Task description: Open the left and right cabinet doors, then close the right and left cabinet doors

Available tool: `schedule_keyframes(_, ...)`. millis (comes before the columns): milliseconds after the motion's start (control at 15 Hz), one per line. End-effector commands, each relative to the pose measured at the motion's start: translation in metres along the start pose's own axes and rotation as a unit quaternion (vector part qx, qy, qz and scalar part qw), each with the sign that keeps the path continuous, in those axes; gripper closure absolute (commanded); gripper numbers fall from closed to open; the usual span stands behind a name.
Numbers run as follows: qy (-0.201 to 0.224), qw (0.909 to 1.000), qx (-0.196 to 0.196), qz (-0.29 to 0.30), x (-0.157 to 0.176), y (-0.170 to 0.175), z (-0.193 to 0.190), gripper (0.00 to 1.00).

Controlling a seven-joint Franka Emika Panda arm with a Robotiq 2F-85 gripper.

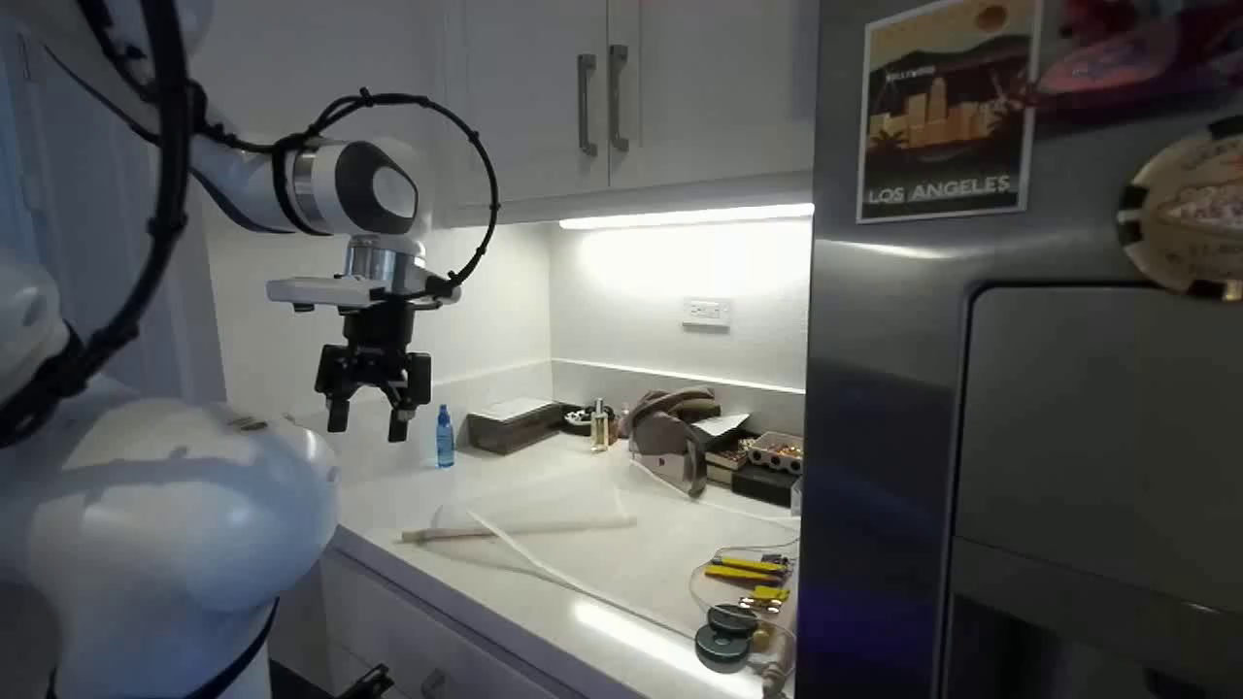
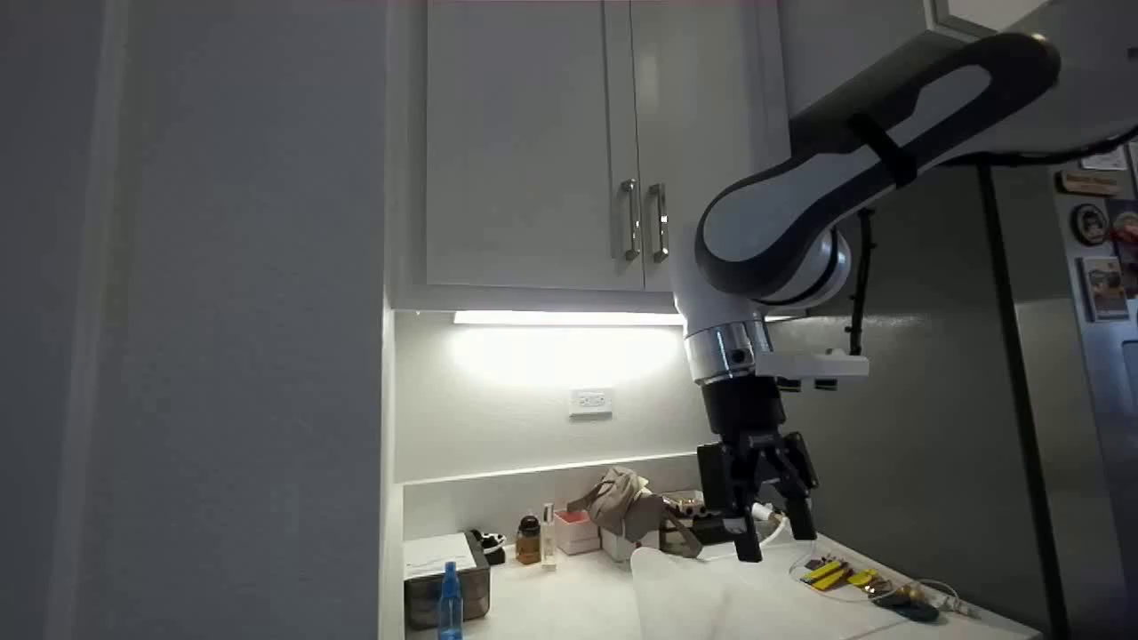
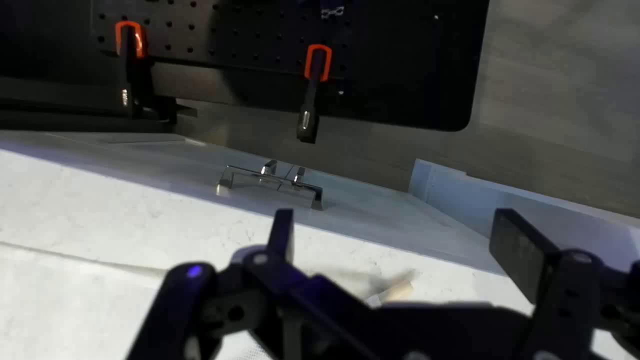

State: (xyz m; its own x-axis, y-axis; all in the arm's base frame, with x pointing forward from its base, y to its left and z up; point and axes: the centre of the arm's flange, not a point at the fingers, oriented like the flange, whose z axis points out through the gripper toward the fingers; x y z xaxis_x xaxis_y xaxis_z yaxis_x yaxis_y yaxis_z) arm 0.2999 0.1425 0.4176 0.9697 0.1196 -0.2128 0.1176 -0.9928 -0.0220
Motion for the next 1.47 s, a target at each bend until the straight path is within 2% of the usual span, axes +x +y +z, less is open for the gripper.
schedule_keyframes(0, 0.0, 1.0, 0.0, 0.0, 0.0, 0.0, 0.0, 0.0)
schedule_keyframes(467, 0.0, 1.0, 0.0, 0.0, 0.0, 0.0, 0.0, 0.0)
schedule_keyframes(600, 0.019, 0.9997, -0.008, 0.009, 0.007, -0.006, -0.007, 0.0)
schedule_keyframes(733, 0.05, 0.998, -0.033, 0.021, 0.012, -0.012, -0.02, 0.0)
schedule_keyframes(867, 0.085, 0.994, -0.062, 0.032, 0.015, -0.019, -0.037, 0.0)
schedule_keyframes(1133, 0.152, 0.9791, -0.111, 0.077, 0.013, -0.026, -0.071, 0.0)
schedule_keyframes(1400, 0.211, 0.9621, -0.12, 0.124, 0.005, -0.014, -0.106, 0.0)
